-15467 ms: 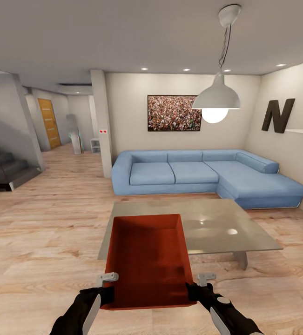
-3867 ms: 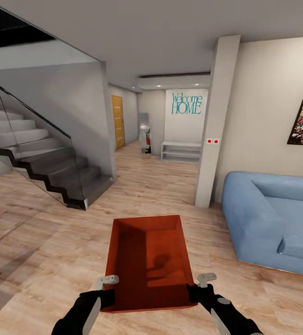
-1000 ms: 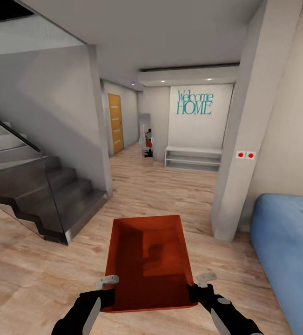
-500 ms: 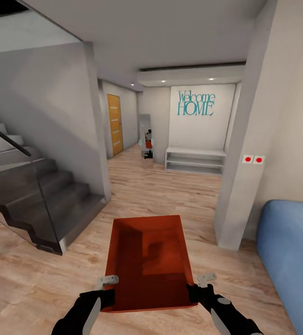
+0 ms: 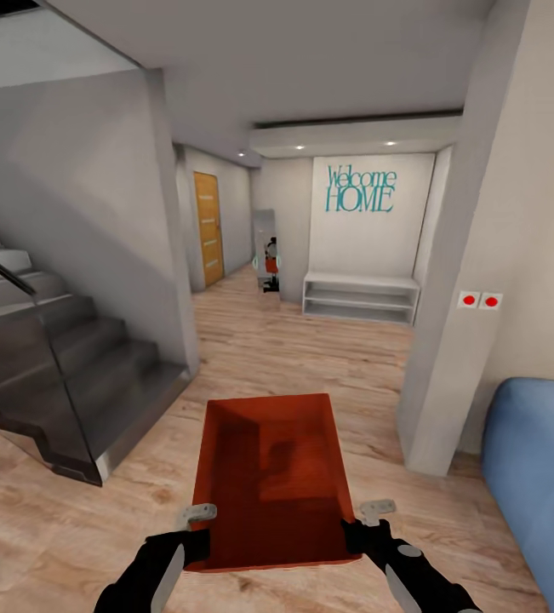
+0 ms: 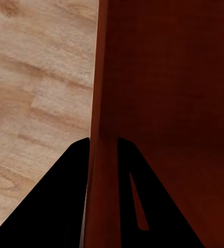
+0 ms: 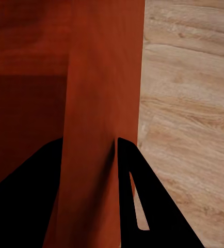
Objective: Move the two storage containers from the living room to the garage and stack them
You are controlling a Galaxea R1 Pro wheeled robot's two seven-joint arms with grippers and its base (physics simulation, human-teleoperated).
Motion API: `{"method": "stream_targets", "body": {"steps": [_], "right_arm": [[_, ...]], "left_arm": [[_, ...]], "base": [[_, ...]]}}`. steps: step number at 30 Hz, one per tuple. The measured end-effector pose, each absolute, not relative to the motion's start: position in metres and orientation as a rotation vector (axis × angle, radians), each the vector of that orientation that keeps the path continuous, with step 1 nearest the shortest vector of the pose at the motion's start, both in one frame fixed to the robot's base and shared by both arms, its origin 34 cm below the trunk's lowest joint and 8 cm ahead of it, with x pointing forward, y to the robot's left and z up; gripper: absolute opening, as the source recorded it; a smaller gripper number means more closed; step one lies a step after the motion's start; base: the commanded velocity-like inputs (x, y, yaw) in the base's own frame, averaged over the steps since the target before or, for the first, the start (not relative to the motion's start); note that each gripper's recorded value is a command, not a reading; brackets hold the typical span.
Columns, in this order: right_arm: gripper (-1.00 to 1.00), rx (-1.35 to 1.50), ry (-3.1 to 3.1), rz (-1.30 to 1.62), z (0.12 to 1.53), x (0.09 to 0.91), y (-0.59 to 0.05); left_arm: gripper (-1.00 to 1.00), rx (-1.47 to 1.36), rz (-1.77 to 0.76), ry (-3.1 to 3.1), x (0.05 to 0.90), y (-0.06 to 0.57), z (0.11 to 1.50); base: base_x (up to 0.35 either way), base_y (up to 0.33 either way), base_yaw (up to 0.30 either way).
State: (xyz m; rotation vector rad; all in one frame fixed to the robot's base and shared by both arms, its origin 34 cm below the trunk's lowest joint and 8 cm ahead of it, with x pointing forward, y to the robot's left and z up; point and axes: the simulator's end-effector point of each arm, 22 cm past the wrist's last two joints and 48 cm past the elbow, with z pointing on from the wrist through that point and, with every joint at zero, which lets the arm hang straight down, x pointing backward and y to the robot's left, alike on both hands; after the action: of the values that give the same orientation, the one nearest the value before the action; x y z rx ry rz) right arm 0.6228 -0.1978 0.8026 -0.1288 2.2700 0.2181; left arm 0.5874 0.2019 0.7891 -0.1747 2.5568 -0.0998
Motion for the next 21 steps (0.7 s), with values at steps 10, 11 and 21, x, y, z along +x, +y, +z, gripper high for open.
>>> {"method": "stream_targets", "body": {"steps": [10, 11, 21], "right_arm": [[-1.0, -0.129, 2.269, 0.218, 0.8033, 0.6231, -0.1978], [-1.0, -0.129, 2.269, 0.218, 0.8033, 0.6231, -0.1978], [-1.0, -0.129, 2.269, 0.218, 0.8033, 0.6231, -0.1978]], "left_arm": [[-1.0, -0.175, -0.1, 2.555, 0.5877, 0.2019, 0.7898], [-1.0, -0.175, -0.1, 2.555, 0.5877, 0.2018, 0.7898], [-1.0, -0.175, -0.1, 2.555, 0.5877, 0.2018, 0.7898]], "base": [[0.323, 0.0, -0.003], [0.323, 0.0, 0.0], [0.323, 0.0, 0.0]]}}
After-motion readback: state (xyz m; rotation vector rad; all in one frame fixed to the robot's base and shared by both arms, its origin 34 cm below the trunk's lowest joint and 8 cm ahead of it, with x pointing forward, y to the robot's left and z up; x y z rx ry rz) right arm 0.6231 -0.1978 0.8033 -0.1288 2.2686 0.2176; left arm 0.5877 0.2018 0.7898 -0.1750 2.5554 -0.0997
